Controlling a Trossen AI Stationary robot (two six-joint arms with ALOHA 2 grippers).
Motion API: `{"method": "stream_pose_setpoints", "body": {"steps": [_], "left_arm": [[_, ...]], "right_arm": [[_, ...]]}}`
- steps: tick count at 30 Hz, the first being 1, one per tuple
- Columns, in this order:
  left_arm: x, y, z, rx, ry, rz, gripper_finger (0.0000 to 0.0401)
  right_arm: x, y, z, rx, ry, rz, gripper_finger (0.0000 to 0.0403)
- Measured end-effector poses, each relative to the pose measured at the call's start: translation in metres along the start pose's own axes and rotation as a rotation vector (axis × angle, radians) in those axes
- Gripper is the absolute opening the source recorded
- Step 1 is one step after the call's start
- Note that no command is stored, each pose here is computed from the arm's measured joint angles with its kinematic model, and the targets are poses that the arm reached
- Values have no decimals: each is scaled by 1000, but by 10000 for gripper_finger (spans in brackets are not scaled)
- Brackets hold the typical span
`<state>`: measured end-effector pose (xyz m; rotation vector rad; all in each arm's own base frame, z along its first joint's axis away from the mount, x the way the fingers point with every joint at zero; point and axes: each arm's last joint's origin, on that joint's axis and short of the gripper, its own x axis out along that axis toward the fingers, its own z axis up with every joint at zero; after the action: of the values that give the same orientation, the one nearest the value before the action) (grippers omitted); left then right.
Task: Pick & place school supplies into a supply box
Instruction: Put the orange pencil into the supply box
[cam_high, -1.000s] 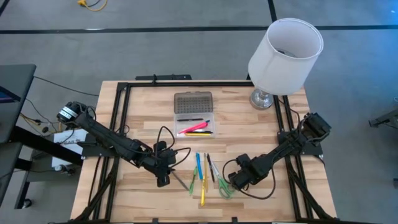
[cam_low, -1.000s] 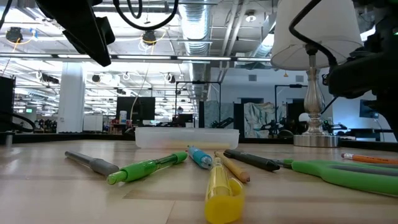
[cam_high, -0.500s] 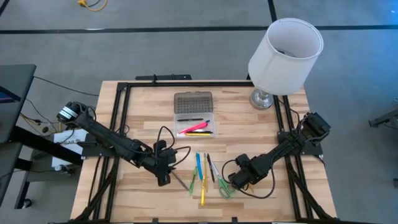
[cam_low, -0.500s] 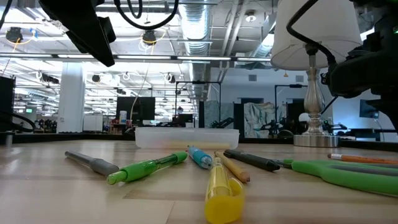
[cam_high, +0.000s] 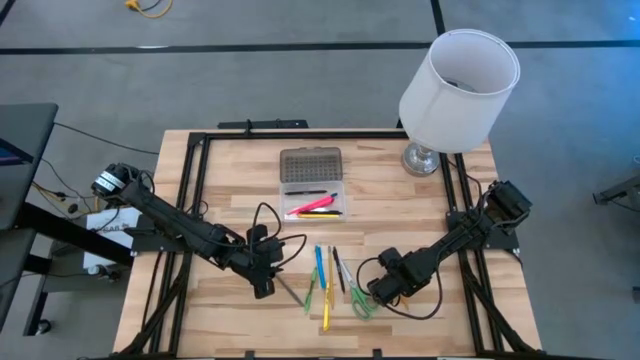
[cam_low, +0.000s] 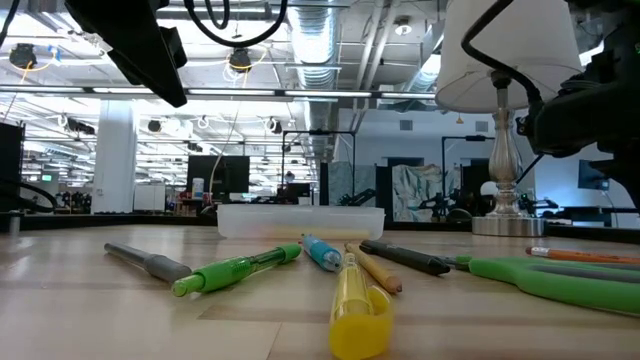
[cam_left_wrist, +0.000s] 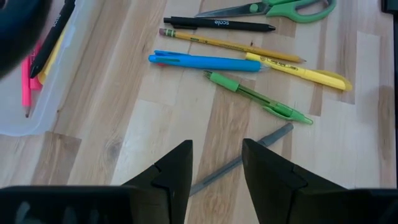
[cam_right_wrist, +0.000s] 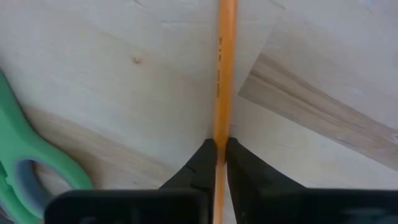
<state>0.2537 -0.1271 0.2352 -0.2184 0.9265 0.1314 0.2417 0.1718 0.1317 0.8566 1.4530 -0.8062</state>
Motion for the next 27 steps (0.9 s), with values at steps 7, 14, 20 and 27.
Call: {"method": "stream_pose_setpoints", "body": {"steps": [7, 14, 20, 27], "left_arm": [[0, 0, 0, 0, 0, 0, 132], [0, 0, 0, 0, 0, 0, 132], [0, 0, 0, -1, -10, 12, 132], [0, 1, 0, -1, -16, 20, 132]], "right_arm": [[0, 0, 0, 0, -3, 0, 30], [0, 0, 0, 0, -5, 0, 23], [0, 0, 0, 0, -5, 0, 27], [0, 0, 0, -2, -7, 0, 22]]}}
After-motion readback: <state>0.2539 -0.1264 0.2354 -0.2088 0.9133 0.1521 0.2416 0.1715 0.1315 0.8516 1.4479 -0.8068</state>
